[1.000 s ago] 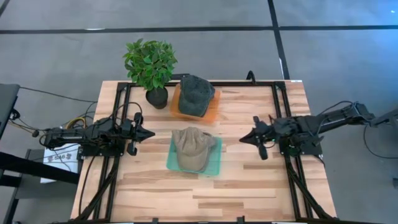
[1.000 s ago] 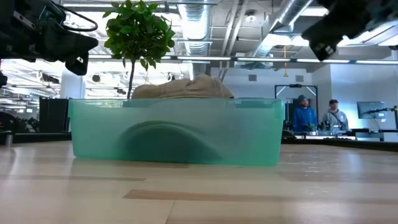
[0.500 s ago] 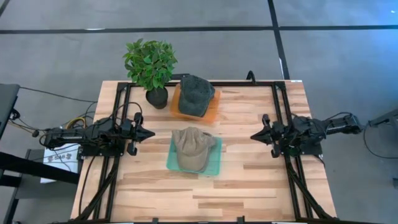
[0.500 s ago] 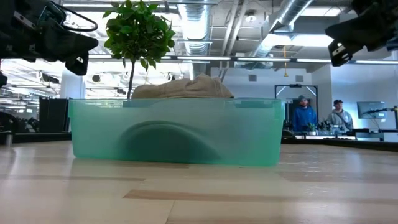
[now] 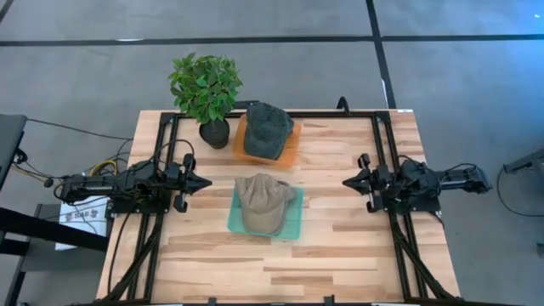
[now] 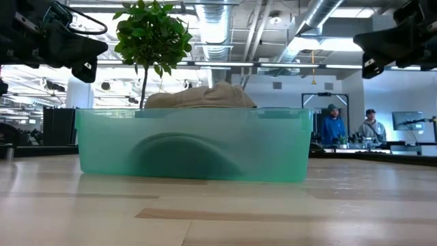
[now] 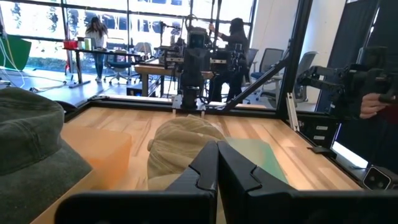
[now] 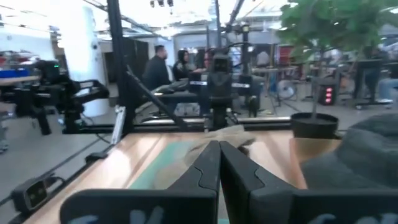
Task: Pick & Place hat
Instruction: Return to Home Position
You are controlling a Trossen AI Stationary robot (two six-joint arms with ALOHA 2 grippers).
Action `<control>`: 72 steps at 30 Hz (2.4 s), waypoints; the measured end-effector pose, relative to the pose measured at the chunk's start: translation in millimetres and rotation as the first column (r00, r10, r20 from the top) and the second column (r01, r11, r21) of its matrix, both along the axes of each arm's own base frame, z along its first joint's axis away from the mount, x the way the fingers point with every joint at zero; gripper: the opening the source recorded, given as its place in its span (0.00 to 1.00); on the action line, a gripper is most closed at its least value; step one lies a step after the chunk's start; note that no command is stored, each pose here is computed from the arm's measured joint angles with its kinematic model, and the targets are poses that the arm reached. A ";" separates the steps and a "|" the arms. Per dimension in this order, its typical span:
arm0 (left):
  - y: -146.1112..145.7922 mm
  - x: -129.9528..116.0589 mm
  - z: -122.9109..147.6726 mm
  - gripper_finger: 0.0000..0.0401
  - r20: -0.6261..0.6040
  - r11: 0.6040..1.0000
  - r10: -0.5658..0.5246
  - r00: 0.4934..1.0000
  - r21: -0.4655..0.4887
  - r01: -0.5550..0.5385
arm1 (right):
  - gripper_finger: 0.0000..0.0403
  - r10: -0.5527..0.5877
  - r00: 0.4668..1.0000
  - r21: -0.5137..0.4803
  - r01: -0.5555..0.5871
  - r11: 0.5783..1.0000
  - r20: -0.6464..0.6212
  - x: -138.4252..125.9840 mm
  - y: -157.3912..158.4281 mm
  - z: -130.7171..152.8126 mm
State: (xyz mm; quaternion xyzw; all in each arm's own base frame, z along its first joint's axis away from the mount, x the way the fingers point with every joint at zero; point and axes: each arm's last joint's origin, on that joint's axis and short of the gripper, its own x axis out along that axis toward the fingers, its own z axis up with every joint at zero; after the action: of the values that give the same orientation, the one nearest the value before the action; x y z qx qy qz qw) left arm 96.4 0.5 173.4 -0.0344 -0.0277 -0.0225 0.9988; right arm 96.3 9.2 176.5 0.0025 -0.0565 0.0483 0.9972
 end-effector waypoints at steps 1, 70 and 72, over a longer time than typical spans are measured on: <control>0.0 0.0 0.0 0.00 0.000 1.000 0.000 1.000 0.000 0.000 | 0.00 0.010 1.000 0.002 -0.010 1.000 -0.009 0.1 -0.4 -0.8; 0.0 0.0 0.0 0.00 0.000 1.000 0.000 1.000 0.000 0.000 | 0.00 -0.006 0.995 0.061 0.012 0.998 -0.099 1.9 -7.7 -9.7; 0.0 0.0 0.0 0.00 0.000 1.000 0.000 1.000 0.000 0.000 | 0.00 -0.006 0.995 0.061 0.012 0.998 -0.099 1.9 -7.7 -9.7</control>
State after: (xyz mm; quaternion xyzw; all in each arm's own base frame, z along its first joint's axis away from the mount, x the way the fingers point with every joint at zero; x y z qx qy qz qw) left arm 96.4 0.5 173.4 -0.0344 -0.0277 -0.0225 0.9988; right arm 98.1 1.4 166.8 0.0352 -0.0085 0.0419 0.9985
